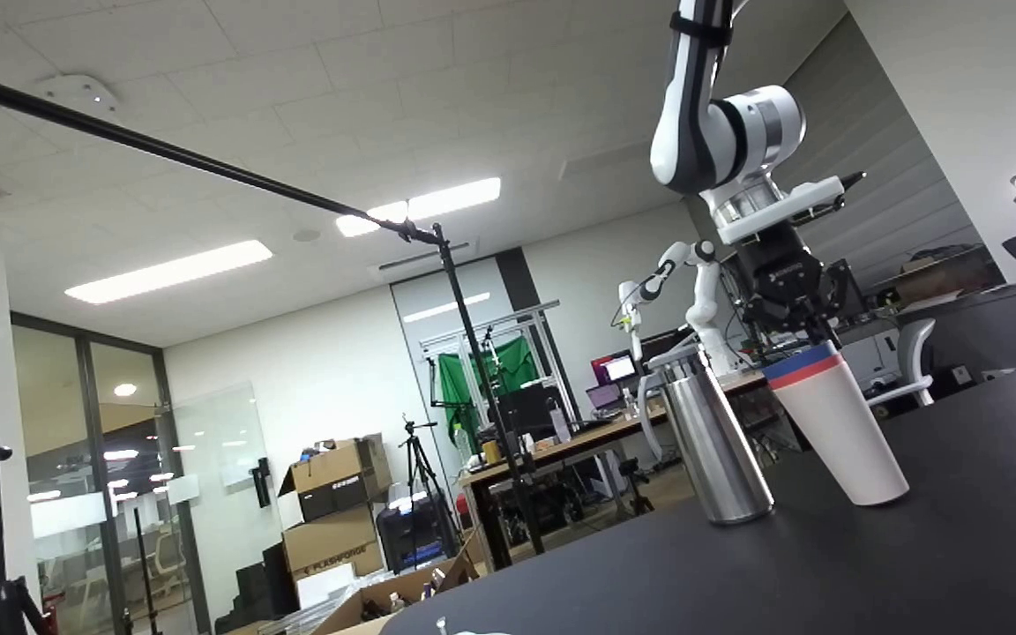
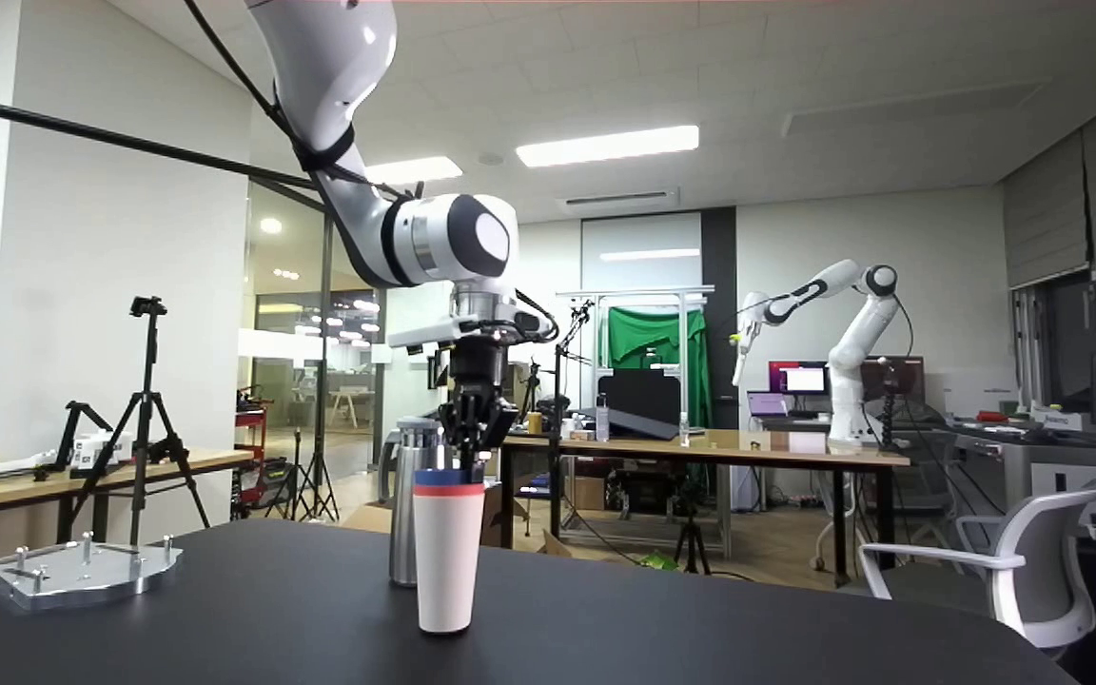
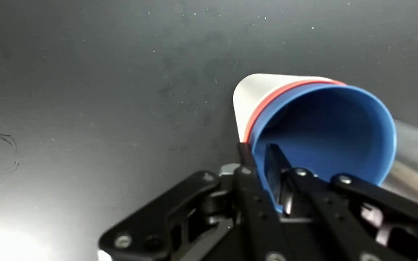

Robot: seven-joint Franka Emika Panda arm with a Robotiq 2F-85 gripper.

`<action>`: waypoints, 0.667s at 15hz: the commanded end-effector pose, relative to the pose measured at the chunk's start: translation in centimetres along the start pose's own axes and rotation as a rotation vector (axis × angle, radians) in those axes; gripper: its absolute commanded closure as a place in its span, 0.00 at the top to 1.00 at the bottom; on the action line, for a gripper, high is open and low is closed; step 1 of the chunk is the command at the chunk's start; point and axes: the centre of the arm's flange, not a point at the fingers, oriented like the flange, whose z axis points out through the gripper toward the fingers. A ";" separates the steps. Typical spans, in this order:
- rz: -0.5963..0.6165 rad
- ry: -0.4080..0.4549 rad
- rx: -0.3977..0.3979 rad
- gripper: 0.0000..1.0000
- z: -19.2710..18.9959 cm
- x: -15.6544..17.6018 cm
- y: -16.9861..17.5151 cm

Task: Stack up the cups

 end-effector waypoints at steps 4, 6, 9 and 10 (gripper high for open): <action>0.009 0.037 0.015 0.67 -5.0 -1.2 1.3; 0.015 0.059 0.023 0.81 -7.1 -1.9 2.4; 0.025 0.079 0.030 0.99 -9.5 -3.2 3.9; 0.028 0.074 0.026 1.00 -10.1 -3.7 4.4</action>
